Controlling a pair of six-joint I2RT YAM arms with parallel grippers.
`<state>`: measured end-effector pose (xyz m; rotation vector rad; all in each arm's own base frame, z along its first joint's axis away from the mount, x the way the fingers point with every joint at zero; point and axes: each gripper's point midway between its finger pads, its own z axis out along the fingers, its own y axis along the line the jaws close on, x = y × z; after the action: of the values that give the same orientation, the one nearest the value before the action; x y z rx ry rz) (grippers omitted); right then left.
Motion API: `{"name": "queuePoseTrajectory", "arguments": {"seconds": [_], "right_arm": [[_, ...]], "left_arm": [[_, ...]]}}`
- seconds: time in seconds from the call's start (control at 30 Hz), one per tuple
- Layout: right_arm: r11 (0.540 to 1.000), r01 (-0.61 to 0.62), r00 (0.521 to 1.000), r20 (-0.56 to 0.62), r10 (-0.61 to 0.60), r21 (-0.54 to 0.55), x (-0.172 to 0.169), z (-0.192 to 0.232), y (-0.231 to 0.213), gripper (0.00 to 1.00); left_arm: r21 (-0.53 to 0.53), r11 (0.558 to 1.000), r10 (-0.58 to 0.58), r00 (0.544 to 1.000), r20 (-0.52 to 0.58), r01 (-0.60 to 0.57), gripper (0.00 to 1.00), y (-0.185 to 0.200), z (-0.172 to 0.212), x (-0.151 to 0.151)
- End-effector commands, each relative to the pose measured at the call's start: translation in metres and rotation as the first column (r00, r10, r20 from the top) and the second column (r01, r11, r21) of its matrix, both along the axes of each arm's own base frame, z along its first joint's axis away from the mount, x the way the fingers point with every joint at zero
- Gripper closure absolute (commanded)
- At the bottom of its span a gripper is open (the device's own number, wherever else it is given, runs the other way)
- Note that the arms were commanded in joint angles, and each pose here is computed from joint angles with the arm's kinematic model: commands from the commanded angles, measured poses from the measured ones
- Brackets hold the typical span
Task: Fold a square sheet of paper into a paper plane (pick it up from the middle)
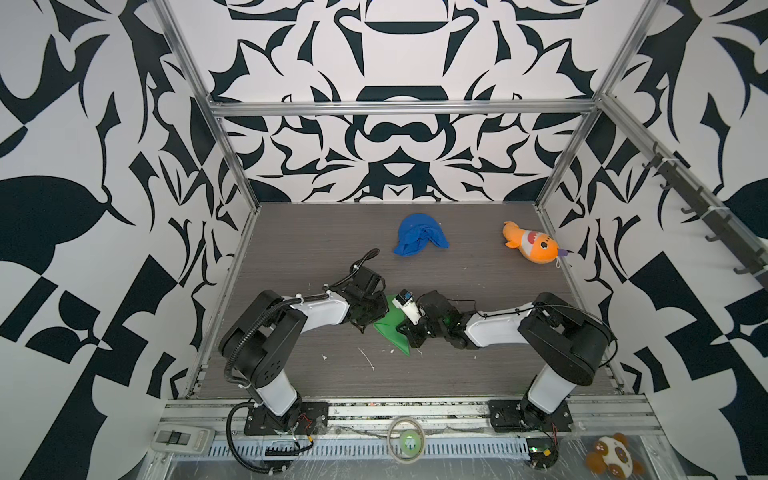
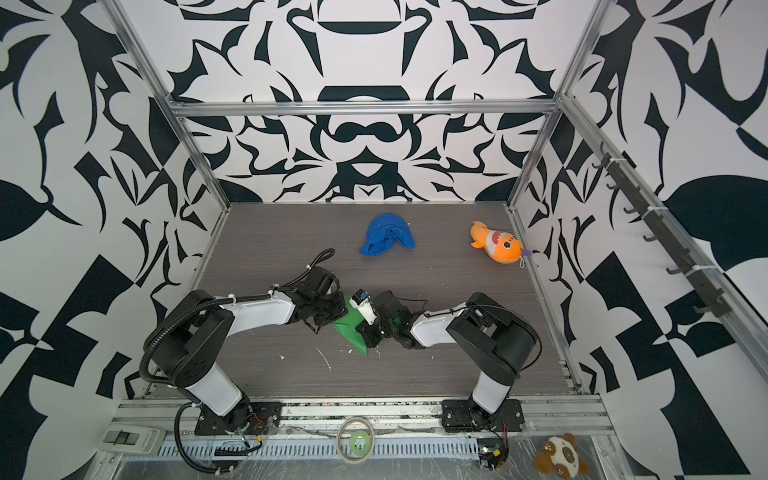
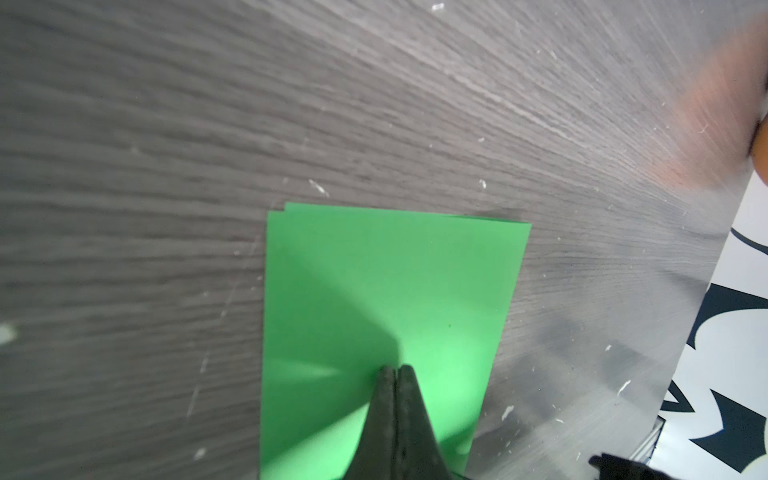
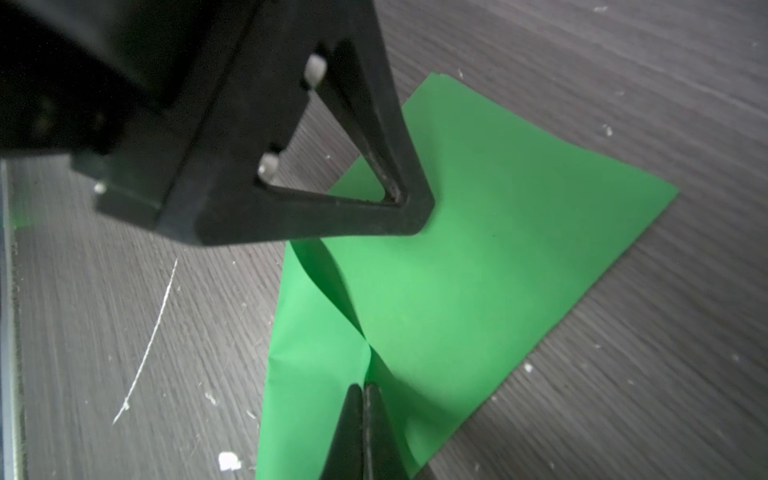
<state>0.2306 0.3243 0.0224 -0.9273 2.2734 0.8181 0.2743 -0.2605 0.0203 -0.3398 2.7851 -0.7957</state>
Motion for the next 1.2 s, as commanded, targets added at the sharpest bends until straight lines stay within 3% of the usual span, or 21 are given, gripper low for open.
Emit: {"name": "queuePoseTrajectory", "arguments": {"seconds": [0.0,0.7,0.97,1.17], "right_arm": [[1.0,0.007,1.0,0.008,-0.007,0.014,0.004,0.011,-0.001,0.98],[0.999,0.032,0.999,-0.012,-0.032,-0.012,0.004,0.001,-0.007,0.98],[0.999,0.036,0.999,-0.025,-0.036,-0.029,0.002,-0.006,-0.011,0.99],[0.999,0.04,0.999,-0.034,-0.041,-0.034,0.004,-0.008,-0.009,0.99]], "left_arm": [[0.08,0.997,-0.007,0.997,-0.079,0.014,0.99,0.014,-0.022,-0.014],[0.055,0.998,-0.024,0.997,-0.071,0.028,1.0,0.007,-0.014,-0.012],[-0.099,0.995,0.014,0.995,0.095,-0.004,0.86,-0.003,0.051,0.002],[-0.277,0.959,0.098,0.984,0.146,-0.054,0.82,-0.007,0.06,-0.022]]}}
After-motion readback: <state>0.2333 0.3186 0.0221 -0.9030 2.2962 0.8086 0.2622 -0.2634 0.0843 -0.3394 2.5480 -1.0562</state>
